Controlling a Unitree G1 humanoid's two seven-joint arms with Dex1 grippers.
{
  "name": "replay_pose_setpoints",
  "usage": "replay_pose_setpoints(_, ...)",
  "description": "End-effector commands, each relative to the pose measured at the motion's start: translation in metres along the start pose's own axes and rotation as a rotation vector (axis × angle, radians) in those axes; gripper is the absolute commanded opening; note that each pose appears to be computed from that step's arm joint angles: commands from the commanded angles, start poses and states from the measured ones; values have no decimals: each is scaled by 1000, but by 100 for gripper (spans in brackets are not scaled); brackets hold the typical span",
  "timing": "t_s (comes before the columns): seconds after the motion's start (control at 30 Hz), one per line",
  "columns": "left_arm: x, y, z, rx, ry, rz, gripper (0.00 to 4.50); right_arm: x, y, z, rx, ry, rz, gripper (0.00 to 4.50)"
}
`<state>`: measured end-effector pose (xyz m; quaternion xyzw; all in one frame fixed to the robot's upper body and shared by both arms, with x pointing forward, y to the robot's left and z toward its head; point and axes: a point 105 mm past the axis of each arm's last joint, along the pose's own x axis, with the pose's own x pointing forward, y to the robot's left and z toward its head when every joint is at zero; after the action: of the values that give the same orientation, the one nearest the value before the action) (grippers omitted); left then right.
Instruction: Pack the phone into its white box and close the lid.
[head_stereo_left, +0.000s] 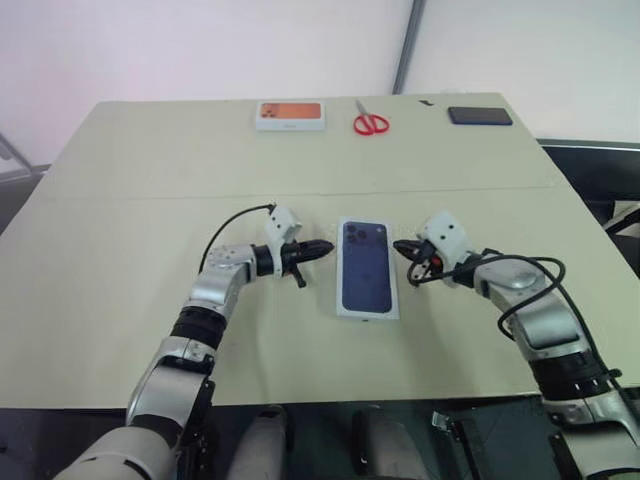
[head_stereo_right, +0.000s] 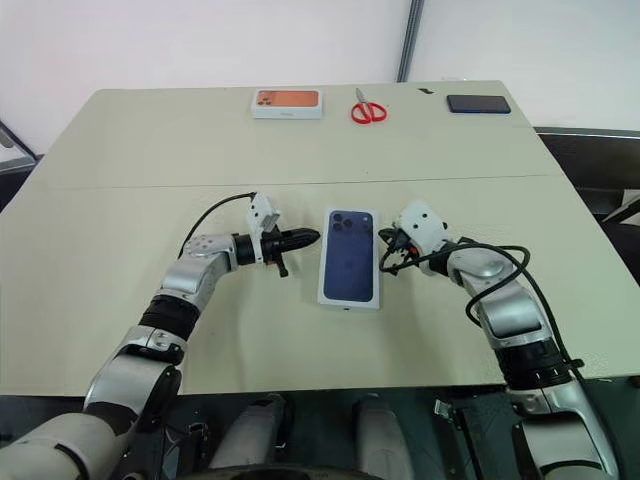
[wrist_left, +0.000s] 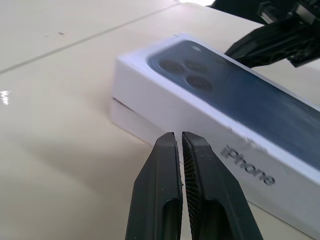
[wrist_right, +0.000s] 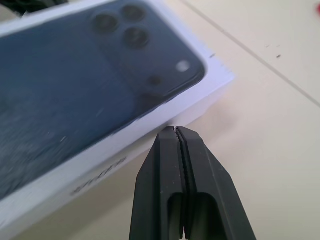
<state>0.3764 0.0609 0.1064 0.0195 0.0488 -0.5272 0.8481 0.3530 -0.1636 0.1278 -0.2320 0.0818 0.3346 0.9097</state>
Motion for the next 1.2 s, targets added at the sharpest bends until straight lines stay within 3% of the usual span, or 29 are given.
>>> replay_pose_setpoints(0.03,0,5,18,47,-51,20,27,0,-13,11,-46,-31,-54,4)
replay_pose_setpoints(0.33,5,3,16,43,-54,18,27,6,-14,12,-78,-19,-63,4)
replay_pose_setpoints(0.5,1,10,33,66,-97,47,27,-5,-45,32,-25,-112,-162,4)
replay_pose_setpoints(0.7,5,14,58,46,-193,58,27,4,-23,50,-33,-188,-54,4)
replay_pose_setpoints(0.87,26,5,45,33,-166,32,27,25,-1,34,-48,-126,1,4)
replay_pose_setpoints(1.0,37,1,25,56,-66,21,27,37,20,12,-109,-22,66,4)
replay_pose_setpoints(1.1,37,-3,-4,52,62,-2,27,38,27,9,-100,-12,91,4)
replay_pose_setpoints(1.2,33,-2,-9,36,66,-1,27,37,27,9,-99,-7,88,4)
